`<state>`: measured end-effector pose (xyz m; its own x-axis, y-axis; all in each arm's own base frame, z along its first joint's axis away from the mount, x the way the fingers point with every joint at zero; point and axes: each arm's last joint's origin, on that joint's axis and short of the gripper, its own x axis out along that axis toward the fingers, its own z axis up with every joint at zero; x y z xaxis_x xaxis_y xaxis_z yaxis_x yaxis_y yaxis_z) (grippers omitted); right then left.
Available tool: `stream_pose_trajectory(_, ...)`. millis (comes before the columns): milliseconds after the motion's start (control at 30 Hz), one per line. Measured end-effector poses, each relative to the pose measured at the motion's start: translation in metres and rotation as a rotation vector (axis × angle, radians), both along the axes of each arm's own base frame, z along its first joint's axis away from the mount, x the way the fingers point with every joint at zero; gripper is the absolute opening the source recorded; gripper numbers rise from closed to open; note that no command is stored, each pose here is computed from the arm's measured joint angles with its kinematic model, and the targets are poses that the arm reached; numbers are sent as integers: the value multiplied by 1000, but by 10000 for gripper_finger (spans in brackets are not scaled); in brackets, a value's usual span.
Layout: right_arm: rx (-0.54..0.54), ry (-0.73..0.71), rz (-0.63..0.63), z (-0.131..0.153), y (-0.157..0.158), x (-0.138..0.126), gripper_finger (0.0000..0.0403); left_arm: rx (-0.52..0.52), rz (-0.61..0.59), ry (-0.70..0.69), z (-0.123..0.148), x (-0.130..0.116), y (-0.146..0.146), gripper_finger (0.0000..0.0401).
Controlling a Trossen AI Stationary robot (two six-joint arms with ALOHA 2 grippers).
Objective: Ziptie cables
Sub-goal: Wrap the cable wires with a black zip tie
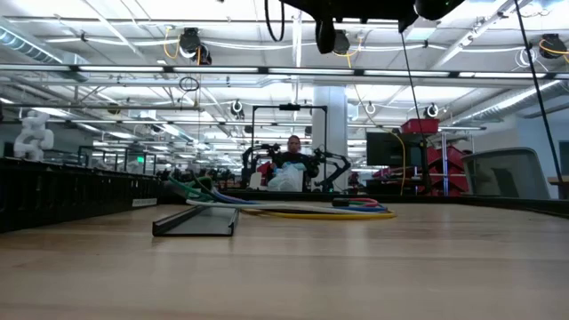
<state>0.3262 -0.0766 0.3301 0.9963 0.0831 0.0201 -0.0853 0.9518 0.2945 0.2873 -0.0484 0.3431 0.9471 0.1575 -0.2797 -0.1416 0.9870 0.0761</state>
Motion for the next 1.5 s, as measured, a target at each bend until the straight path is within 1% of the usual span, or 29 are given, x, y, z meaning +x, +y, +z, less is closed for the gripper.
stream_pose_trajectory(67,-108,-3,9,-1,3,1,0,-68,-2,30,-3,1,11,1)
stream_pose_trajectory(133,-181,-11,13,-1,5,1,0,-144,-26,42,-5,2,22,1)
stream_pose_trajectory(200,-207,-15,15,0,6,1,0,-240,-73,30,-4,4,34,0)
stream_pose_trajectory(267,-212,-16,16,0,7,1,0,-356,-118,-14,1,6,44,0)
stream_pose_trajectory(367,-247,-28,16,0,9,2,0,-523,-137,-104,10,8,55,0)
stream_pose_trajectory(467,-310,-36,-7,2,13,2,0,-644,-147,-171,17,8,62,0)
stream_pose_trajectory(567,-356,-46,-29,4,16,1,0,-728,-164,-195,20,8,62,0)
stream_pose_trajectory(833,-396,-75,-132,9,10,0,0,-819,-150,-191,20,8,61,0)
stream_pose_trajectory(1000,-406,-74,-127,9,11,0,0,-809,-141,-201,22,7,62,0)
stream_pose_trajectory(1100,-408,-82,-82,9,12,0,0,-808,-129,-202,21,7,65,0)
stream_pose_trajectory(1267,-409,-83,-76,10,12,-1,0,-806,-114,-208,21,7,69,0)
stream_pose_trajectory(1500,-446,-61,-74,16,14,-11,0,-801,-112,-226,25,4,71,0)
